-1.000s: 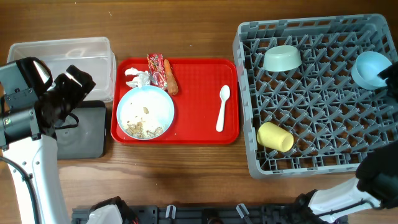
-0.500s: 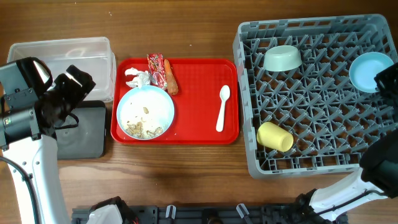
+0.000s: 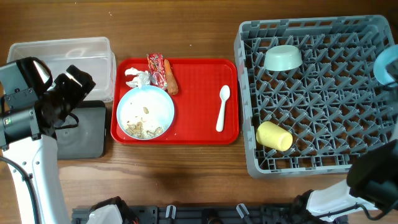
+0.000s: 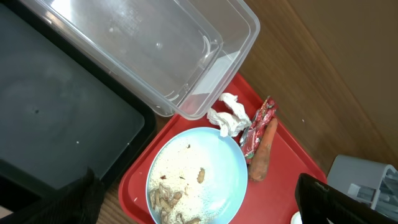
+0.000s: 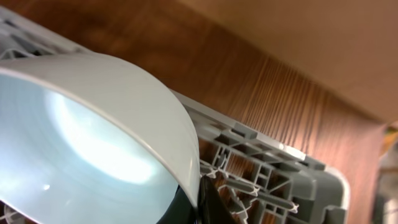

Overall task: Sort waste into correct bins and load items into the dishwasher rack
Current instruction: 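Reach the right gripper to the white spoon and grasp it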

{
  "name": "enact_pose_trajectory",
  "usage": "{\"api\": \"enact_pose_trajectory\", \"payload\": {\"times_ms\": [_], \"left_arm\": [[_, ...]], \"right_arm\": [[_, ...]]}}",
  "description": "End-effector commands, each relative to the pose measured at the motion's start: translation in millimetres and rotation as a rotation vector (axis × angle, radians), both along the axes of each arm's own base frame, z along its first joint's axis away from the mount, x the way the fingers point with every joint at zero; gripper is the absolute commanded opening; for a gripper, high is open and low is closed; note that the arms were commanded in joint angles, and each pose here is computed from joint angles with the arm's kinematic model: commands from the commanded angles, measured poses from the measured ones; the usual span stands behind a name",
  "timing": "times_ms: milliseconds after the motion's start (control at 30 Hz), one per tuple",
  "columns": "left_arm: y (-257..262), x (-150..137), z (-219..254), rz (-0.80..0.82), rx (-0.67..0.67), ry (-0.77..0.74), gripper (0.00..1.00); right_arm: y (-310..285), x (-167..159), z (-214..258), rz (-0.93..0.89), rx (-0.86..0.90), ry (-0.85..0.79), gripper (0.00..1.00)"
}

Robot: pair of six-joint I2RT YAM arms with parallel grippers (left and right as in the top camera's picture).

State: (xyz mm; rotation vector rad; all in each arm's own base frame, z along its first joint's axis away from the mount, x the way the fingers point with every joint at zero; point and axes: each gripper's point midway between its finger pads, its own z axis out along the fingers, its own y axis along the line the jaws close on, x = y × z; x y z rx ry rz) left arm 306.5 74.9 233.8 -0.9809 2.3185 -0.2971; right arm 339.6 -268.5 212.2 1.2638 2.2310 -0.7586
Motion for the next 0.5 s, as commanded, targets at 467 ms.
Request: {"api": "enact_pose_trajectory", "payload": {"times_ms": [467], "left_arm": [[4, 0, 4, 0.013, 0.014, -0.009, 1.00]], "right_arm": [[32, 36, -41, 0.123, -0.387, 0.507, 0.04]]}}
